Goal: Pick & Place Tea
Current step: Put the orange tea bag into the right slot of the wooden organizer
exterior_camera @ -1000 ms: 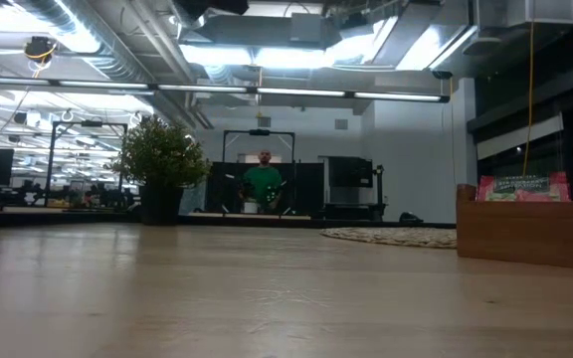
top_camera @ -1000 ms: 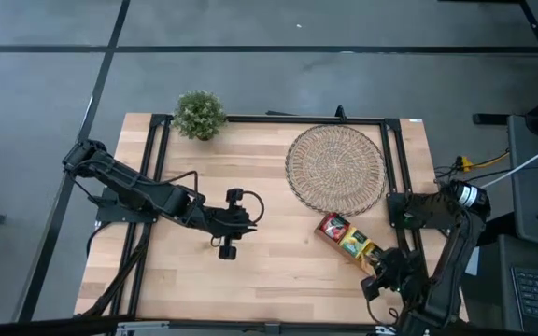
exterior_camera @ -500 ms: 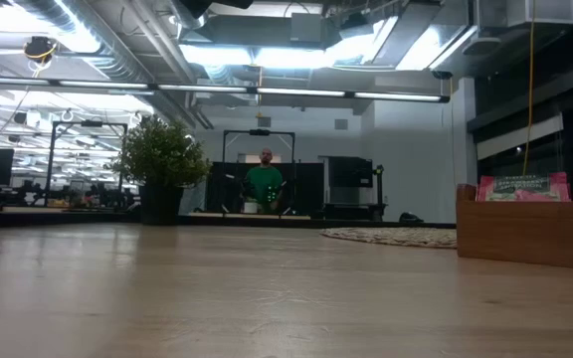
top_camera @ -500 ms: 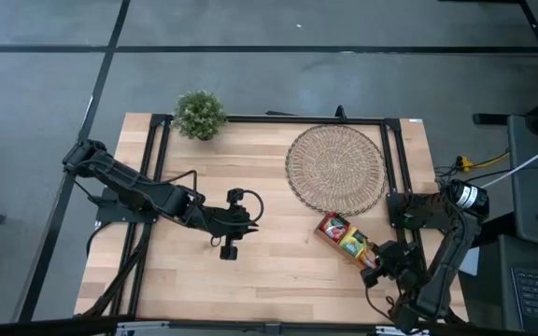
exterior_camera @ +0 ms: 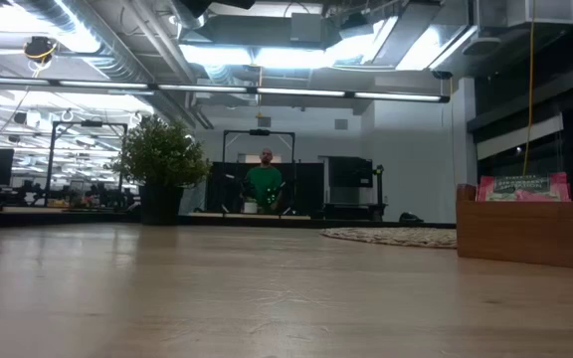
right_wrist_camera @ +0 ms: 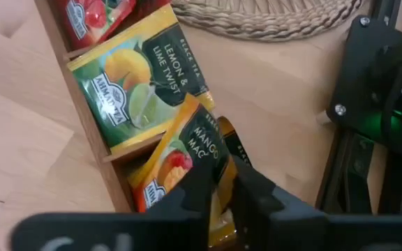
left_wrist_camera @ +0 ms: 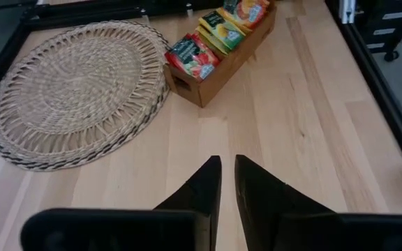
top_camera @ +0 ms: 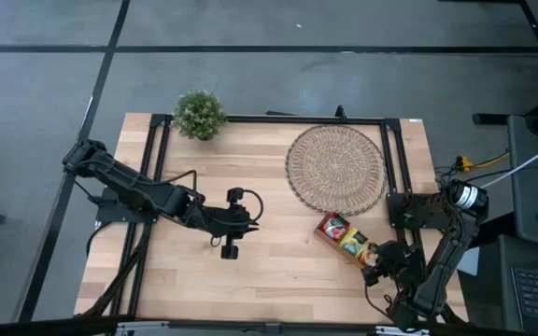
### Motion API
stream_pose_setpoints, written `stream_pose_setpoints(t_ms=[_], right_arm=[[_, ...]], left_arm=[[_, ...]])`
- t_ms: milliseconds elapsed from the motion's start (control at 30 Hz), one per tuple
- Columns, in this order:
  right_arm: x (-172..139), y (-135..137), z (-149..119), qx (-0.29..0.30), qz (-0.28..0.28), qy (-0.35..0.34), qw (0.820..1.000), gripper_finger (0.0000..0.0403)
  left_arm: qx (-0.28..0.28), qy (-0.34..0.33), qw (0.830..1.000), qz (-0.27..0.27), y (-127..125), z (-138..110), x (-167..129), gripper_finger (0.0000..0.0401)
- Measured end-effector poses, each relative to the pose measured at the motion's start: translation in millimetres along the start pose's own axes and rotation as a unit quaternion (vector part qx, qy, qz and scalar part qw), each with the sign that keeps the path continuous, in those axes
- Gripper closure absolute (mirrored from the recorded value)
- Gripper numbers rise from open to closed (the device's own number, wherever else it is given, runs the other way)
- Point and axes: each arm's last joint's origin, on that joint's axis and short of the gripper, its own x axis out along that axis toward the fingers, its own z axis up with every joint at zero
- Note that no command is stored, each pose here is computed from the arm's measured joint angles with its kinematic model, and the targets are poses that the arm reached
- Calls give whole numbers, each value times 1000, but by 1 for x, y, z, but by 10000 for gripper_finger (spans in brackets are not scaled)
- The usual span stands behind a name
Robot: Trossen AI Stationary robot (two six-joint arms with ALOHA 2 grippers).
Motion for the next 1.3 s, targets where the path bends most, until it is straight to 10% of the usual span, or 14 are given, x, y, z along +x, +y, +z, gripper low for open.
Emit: stream_pose_setpoints(t_ms=[533,933,1300], right_arm=[[-22,4,12,6,-37,28,999,248],[-32,30,19,10,33,91,995,389],[-16,26,12,20,-2,102,995,396]], left_arm=[[2,-3,1000,17,1,0,0,363],[1,-3,1000,18,1,0,0,363],[2,-3,1000,18,1,0,0,359]])
